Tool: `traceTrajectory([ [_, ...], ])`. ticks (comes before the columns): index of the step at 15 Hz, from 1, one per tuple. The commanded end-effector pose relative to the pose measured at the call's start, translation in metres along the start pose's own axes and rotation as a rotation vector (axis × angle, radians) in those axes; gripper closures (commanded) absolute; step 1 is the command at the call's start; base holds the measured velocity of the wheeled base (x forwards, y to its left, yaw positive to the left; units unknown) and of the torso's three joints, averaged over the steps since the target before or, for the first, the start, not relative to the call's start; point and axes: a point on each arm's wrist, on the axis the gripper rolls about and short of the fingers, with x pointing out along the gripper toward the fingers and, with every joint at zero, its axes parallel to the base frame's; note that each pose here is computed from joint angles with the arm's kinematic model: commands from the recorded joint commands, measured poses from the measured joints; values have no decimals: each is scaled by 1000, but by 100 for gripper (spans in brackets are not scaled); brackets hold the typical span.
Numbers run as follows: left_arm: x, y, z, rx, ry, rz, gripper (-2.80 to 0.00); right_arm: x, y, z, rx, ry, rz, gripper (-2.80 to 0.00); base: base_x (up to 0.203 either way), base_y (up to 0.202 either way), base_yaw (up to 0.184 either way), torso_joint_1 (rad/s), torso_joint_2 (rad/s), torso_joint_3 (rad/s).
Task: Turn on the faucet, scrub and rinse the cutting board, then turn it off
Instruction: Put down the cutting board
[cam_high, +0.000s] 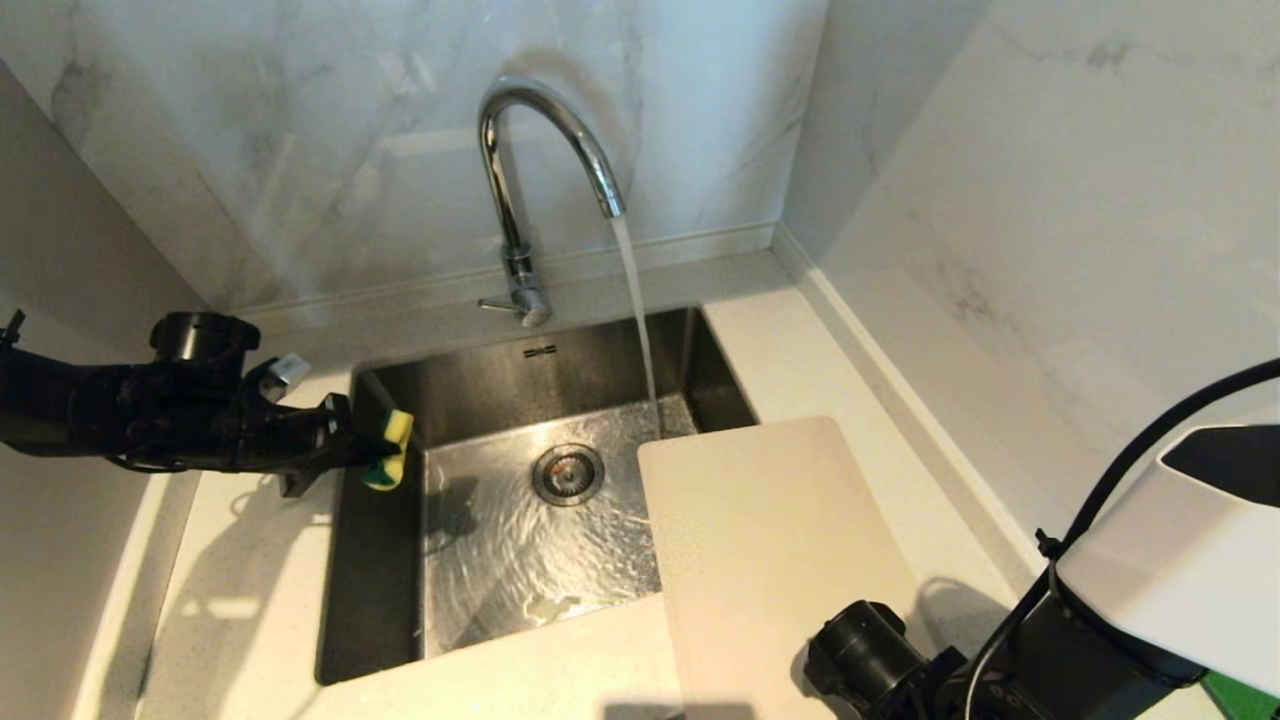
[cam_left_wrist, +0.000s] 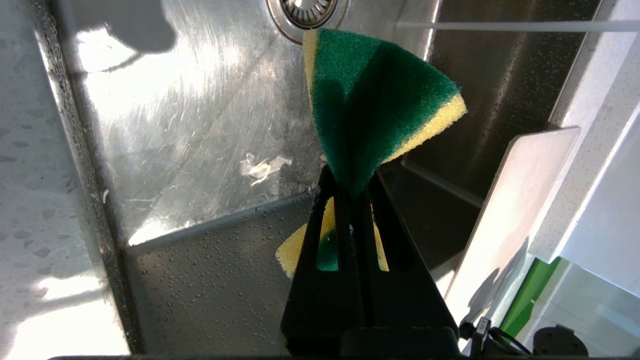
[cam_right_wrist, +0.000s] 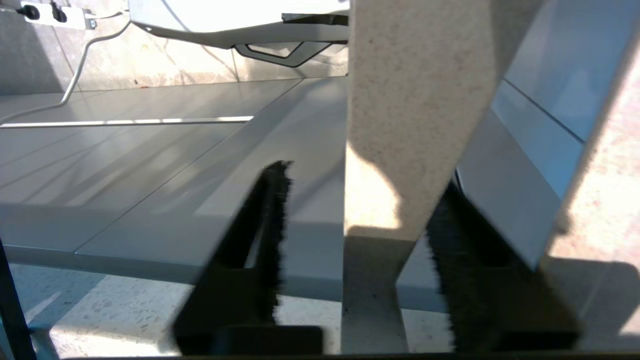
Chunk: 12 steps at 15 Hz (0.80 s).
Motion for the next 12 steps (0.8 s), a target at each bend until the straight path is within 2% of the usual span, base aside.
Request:
traceTrajectory([
  [1,-1,-1,0,-3,0,-3,0,-6,1,0,-8,-6,-22,-280,0,0,0,0,0,0],
  [4,-2,-2,1,0,-3,-6,0,-17,4,0,-12,-21,-60,-280,0,0,0,0,0,0],
  [12,-13,-10,0,10,-19,-19,0,-61,17,-1,-20,-87,-229,-280,0,0,0,0,0,0],
])
